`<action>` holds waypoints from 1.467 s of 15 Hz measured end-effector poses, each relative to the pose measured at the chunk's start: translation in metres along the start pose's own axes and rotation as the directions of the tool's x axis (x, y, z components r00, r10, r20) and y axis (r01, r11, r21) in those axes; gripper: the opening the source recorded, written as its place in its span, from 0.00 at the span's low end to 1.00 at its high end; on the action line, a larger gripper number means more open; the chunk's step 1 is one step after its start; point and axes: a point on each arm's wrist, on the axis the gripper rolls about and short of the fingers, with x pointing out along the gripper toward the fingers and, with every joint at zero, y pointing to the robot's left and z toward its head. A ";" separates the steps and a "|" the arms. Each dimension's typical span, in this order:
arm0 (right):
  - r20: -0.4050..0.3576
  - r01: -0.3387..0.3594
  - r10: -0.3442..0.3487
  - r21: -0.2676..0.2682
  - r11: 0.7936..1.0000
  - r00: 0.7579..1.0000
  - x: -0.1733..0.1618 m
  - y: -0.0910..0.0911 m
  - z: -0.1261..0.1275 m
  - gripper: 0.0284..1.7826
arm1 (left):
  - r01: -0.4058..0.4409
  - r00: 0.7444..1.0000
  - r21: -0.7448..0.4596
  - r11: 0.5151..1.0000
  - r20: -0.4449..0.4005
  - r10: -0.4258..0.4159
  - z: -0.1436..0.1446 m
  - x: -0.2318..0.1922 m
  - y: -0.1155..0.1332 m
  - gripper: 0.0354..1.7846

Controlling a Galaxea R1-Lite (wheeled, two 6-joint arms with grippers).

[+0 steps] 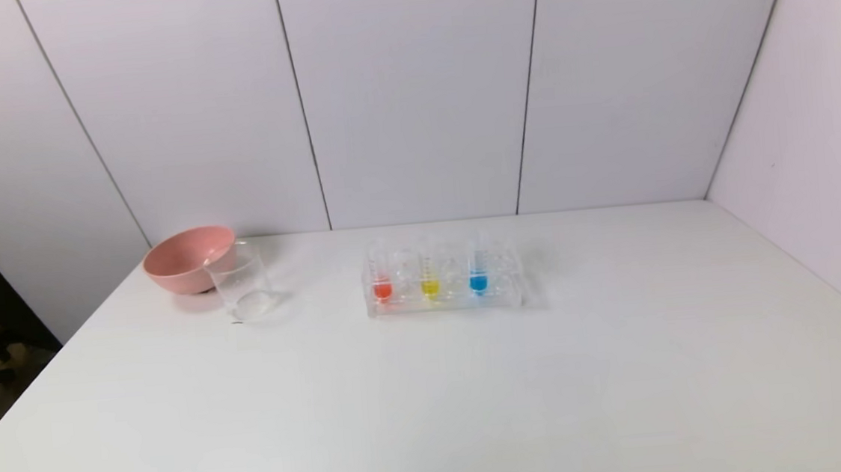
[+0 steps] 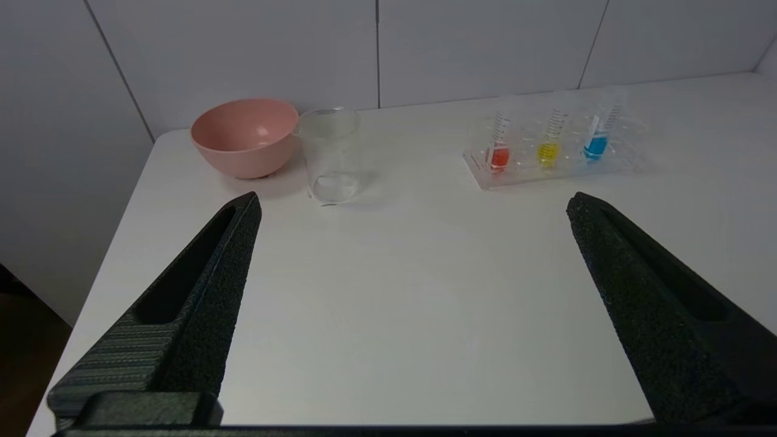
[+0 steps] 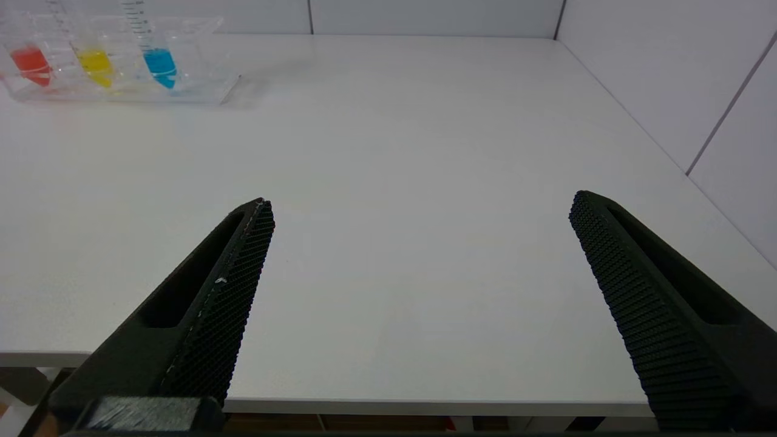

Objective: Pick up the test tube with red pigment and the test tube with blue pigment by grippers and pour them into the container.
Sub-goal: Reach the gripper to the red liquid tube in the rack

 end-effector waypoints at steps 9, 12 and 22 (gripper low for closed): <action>0.000 0.000 0.000 0.000 1.000 1.000 0.000 0.000 0.000 1.00 | 0.146 0.989 -0.026 0.989 -0.031 -0.147 0.053 0.126 0.012 0.99; 0.000 0.000 0.000 0.000 1.000 1.000 0.000 0.000 0.000 1.00 | 0.184 0.982 -0.030 0.983 -0.038 -0.185 0.053 0.172 0.012 0.99; 0.000 0.000 0.000 0.000 1.000 1.000 0.000 0.000 0.000 1.00 | 0.269 0.963 -0.018 0.963 -0.014 -0.270 -0.003 0.303 0.011 0.99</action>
